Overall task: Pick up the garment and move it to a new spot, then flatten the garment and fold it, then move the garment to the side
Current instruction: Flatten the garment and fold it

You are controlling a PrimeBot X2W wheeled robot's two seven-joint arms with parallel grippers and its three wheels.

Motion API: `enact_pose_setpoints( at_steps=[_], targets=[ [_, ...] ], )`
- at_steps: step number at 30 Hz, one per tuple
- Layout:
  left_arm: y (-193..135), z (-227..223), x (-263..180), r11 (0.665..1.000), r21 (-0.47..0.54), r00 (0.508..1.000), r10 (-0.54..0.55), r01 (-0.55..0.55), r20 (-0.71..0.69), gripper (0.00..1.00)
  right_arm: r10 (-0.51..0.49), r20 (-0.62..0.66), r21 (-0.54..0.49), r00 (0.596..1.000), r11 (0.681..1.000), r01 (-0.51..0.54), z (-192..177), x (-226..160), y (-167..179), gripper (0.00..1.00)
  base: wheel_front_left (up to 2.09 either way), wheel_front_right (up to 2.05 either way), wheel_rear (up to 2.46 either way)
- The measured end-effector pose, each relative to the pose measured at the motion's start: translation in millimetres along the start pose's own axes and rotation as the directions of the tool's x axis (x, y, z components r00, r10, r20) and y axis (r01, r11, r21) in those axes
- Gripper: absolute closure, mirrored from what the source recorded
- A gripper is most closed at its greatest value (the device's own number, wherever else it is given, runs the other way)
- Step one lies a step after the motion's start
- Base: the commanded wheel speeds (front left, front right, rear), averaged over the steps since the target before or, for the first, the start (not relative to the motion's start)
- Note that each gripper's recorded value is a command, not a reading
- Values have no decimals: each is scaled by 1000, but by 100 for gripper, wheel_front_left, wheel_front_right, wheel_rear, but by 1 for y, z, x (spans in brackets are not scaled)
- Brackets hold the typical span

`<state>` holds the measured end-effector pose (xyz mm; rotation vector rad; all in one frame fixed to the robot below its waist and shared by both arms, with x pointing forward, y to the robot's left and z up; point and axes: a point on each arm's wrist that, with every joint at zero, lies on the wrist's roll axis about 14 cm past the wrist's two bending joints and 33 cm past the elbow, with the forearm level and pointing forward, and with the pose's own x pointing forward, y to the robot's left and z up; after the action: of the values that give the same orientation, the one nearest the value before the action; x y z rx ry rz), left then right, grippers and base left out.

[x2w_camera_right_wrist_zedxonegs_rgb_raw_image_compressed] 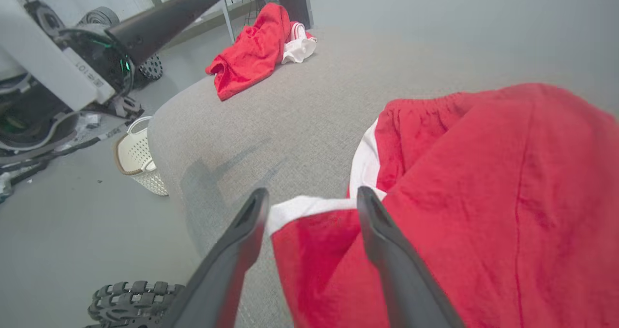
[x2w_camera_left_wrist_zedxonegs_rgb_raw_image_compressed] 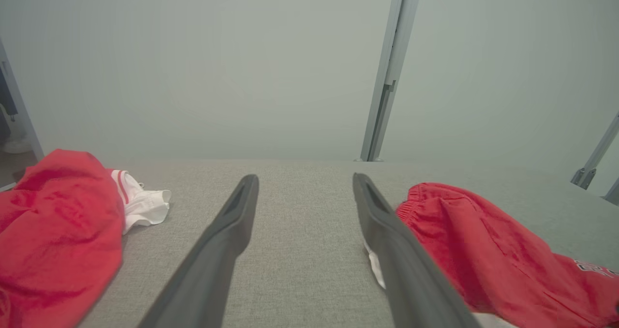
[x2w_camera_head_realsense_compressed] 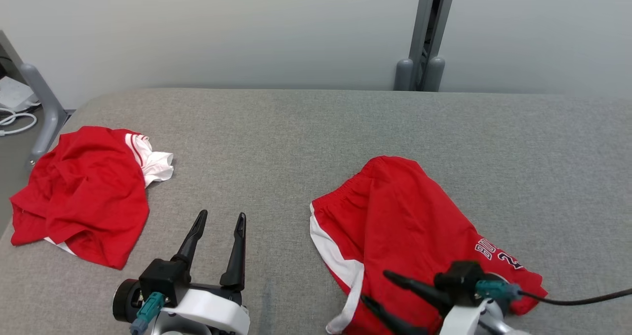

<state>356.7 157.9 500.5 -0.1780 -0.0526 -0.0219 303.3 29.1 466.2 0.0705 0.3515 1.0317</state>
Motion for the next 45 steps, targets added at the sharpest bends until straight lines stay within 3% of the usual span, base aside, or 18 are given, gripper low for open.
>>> enact_pose_setpoints(
  at_steps=[8, 13, 16, 25, 34, 41, 45],
  targets=[
    [-12, 1, 5, 999, -1, 999, -37, 37, 3, 0, -189, 187, 10, 964, 982, 191, 44, -19, -53, 0, 0, 0, 0],
    [-20, 3, 8, 998, -4, 998, -62, 63, 9, 0, -396, 295, 66, 870, 916, 395, 57, -48, -103, 0, 0, 0, 0],
    [-25, 1, 10, 997, -5, 997, -79, 79, 6, 0, -485, 291, 88, 825, 872, 482, 44, -61, -120, 0, 0, 0, 0],
    [-54, -26, 38, 983, -7, 980, -184, 184, -78, 0, -599, 323, 126, 732, 794, 594, 38, -80, -133, 0, 0, 0, 0],
    [-112, -75, 86, 917, 64, 895, -367, 394, -255, 0, -705, 292, 148, 646, 701, 697, 22, -112, -156, 0, 0, 0, 0],
    [-149, -106, 116, 866, 47, 810, -445, 498, -383, 0, -774, 246, 193, 583, 629, 753, 1, -131, -166, 0, 0, 0, 0],
    [-166, -121, 129, 840, 24, 756, -474, 541, -452, 0, -796, 217, 203, 566, 604, 771, -11, -136, -169, 0, 0, 0, 0]
  ],
)
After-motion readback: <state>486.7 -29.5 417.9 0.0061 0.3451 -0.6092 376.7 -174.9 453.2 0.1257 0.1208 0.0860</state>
